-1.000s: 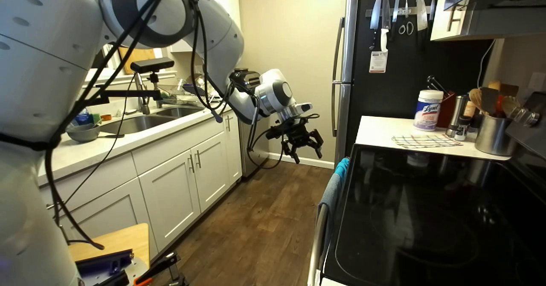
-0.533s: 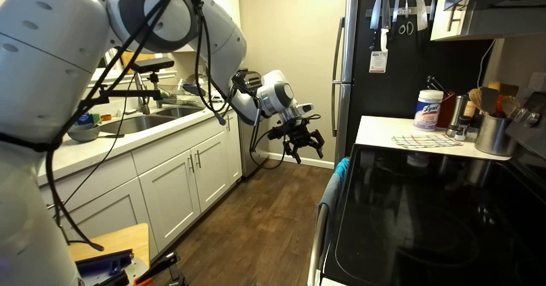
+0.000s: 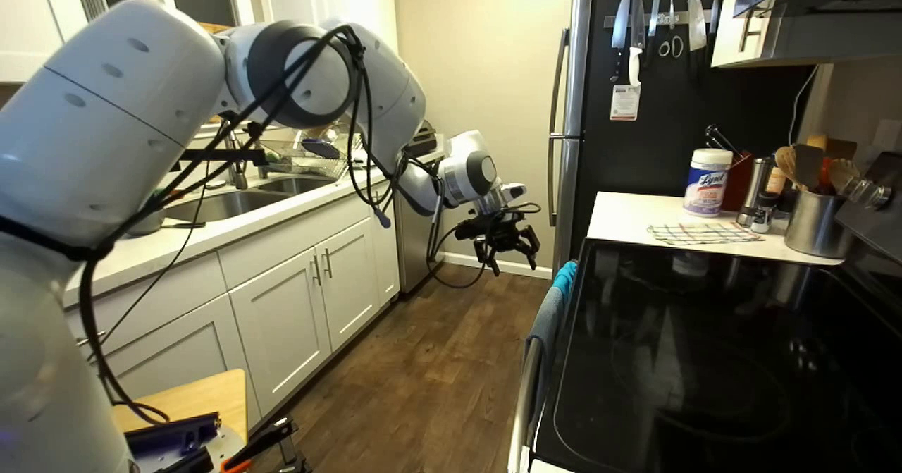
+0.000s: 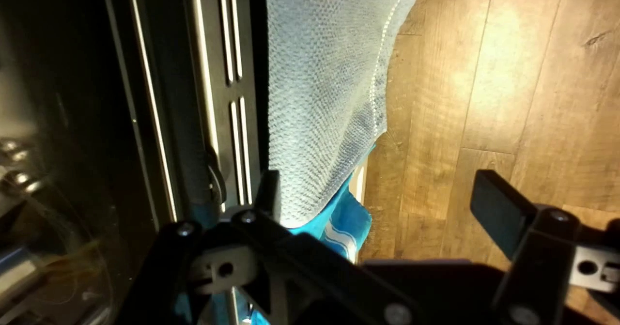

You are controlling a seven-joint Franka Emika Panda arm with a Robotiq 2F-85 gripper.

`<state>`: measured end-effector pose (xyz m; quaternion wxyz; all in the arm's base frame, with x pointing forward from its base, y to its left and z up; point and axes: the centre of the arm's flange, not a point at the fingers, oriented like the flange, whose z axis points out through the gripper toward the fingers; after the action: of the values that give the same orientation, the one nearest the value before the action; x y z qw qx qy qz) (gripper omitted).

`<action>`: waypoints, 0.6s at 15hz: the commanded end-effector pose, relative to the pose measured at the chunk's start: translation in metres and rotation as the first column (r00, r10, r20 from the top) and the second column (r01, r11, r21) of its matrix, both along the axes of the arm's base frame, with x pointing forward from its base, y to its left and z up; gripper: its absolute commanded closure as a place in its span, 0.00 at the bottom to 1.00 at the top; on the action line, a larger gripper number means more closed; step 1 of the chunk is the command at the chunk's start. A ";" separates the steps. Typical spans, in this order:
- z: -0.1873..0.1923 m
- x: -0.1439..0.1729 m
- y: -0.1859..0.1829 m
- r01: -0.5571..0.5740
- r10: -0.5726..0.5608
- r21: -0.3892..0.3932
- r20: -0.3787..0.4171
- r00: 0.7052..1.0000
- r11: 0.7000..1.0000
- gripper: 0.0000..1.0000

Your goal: Put the light blue towel on the stovetop.

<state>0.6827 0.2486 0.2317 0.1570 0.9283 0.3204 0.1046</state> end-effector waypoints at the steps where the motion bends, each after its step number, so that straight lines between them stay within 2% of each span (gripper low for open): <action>1: -0.015 0.020 -0.007 -0.039 0.041 0.035 -0.051 0.998 0.999 0.00; 9: -0.046 0.036 -0.035 -0.161 0.159 -0.019 -0.091 0.983 0.987 0.00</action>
<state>0.7069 0.2242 0.1941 0.1505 0.9125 0.3724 0.0771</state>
